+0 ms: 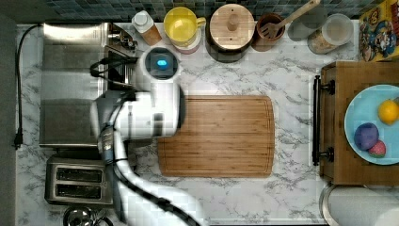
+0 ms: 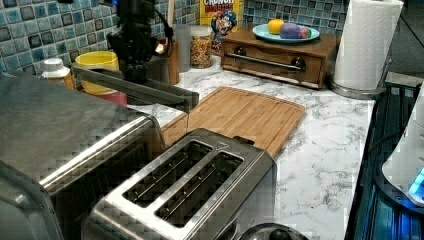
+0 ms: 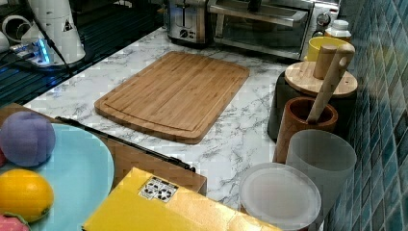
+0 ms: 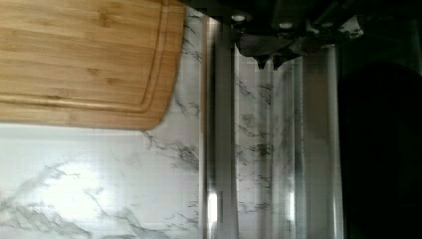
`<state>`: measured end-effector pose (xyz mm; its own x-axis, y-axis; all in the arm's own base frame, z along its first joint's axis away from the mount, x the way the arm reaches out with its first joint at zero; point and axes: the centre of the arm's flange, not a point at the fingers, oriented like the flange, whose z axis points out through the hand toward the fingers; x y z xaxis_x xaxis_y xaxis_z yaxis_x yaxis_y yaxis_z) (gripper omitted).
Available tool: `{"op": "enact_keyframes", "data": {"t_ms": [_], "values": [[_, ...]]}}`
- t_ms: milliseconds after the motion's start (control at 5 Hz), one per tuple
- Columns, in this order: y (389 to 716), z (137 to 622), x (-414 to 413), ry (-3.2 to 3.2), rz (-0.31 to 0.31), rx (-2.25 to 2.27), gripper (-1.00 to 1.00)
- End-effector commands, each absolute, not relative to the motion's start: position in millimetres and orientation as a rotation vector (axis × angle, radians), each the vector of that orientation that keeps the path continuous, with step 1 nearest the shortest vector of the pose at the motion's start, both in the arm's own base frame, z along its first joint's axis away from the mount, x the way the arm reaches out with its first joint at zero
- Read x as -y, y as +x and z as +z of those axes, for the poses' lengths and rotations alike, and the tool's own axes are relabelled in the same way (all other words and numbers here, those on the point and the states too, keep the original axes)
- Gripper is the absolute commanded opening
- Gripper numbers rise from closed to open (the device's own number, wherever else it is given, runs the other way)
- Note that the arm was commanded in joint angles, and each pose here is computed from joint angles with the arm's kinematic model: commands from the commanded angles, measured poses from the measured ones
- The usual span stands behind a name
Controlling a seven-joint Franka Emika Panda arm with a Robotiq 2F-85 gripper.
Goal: Close the oven.
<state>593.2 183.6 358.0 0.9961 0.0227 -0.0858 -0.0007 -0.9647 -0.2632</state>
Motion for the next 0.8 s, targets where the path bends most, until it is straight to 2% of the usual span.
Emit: {"op": "enact_keyframes", "data": {"t_ms": [200, 400, 600, 800], "values": [[555.5, 470.4, -330.7, -3.022, -0.223, -0.085, -1.00], [545.2, 506.2, -325.4, -2.995, -0.322, -0.173, -1.00], [540.0, 523.7, -338.5, -3.093, -0.374, -0.229, -1.00], [532.1, 538.0, -323.7, -3.028, -0.398, -0.281, -1.00]]}}
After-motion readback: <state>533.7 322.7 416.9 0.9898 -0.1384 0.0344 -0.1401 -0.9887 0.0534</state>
